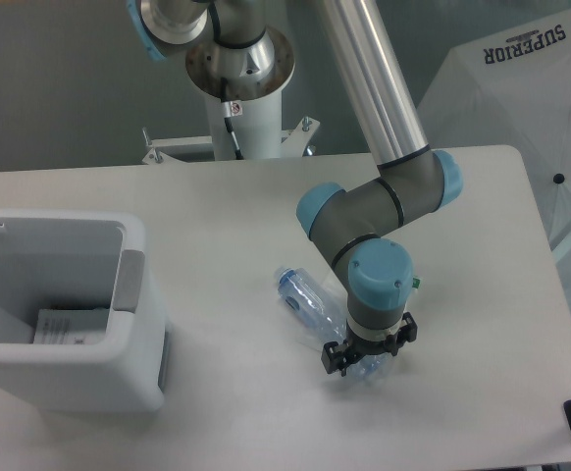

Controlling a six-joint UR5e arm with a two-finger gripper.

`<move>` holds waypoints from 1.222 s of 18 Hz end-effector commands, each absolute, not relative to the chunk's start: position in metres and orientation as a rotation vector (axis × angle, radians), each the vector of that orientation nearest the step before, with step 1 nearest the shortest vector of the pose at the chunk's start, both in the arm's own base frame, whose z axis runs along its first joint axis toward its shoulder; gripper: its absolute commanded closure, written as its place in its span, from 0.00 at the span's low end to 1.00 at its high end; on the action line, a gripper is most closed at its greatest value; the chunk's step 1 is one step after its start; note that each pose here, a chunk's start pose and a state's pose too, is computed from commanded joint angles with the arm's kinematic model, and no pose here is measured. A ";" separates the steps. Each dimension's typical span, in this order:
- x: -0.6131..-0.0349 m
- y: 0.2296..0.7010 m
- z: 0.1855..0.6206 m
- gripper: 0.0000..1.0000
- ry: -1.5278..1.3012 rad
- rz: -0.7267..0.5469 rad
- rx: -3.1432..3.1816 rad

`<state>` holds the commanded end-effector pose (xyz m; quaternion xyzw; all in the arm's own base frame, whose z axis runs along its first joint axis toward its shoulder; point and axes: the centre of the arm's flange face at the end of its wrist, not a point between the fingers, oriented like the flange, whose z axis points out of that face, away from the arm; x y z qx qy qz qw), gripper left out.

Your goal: Place the trash in the trash can

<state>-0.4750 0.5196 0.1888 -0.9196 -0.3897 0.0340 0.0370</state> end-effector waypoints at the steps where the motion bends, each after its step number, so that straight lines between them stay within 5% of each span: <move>1: -0.475 0.519 0.189 0.26 -1.196 0.104 -2.823; 6: -0.471 0.518 0.188 0.37 -1.192 0.098 -2.830; 16: -0.471 0.518 0.219 0.38 -1.174 0.119 -2.790; 22: -0.481 0.525 0.383 0.38 -1.064 0.264 -2.545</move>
